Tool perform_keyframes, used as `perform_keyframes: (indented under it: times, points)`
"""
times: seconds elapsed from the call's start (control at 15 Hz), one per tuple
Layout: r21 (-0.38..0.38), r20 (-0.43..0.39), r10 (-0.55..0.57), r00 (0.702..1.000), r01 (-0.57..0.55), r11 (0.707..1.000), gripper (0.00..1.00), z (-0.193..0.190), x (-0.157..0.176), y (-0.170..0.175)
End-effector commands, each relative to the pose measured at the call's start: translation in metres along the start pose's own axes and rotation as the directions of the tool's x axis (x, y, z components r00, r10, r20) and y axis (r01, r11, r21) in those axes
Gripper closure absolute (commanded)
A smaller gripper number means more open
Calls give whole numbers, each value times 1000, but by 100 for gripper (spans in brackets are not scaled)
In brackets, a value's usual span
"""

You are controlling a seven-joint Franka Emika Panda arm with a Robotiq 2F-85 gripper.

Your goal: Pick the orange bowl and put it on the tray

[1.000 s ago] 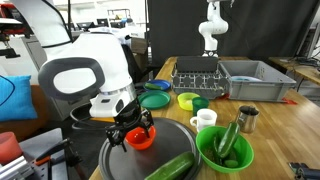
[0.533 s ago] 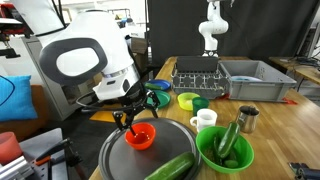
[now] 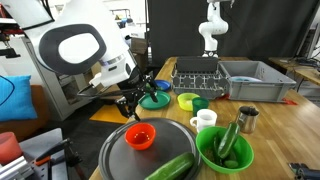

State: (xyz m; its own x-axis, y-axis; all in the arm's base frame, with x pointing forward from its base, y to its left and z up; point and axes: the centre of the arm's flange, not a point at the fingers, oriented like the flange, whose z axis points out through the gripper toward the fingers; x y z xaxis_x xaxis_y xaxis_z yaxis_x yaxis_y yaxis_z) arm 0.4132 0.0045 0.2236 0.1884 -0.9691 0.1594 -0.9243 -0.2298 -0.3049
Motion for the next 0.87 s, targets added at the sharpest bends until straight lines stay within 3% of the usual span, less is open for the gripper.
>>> perform_keyframes:
  times: [0.0, 0.07, 0.13, 0.8]
  points:
    - [48, 5, -102, 995, 102, 994, 0, -54, -22, 12]
    - [54, 9, -136, 991, 135, 989, 0, -55, -27, 11]
    - [28, 7, -83, 996, 83, 996, 0, -6, -16, -6]
    - [37, 6, -119, 993, 119, 992, 0, -8, -20, -5]
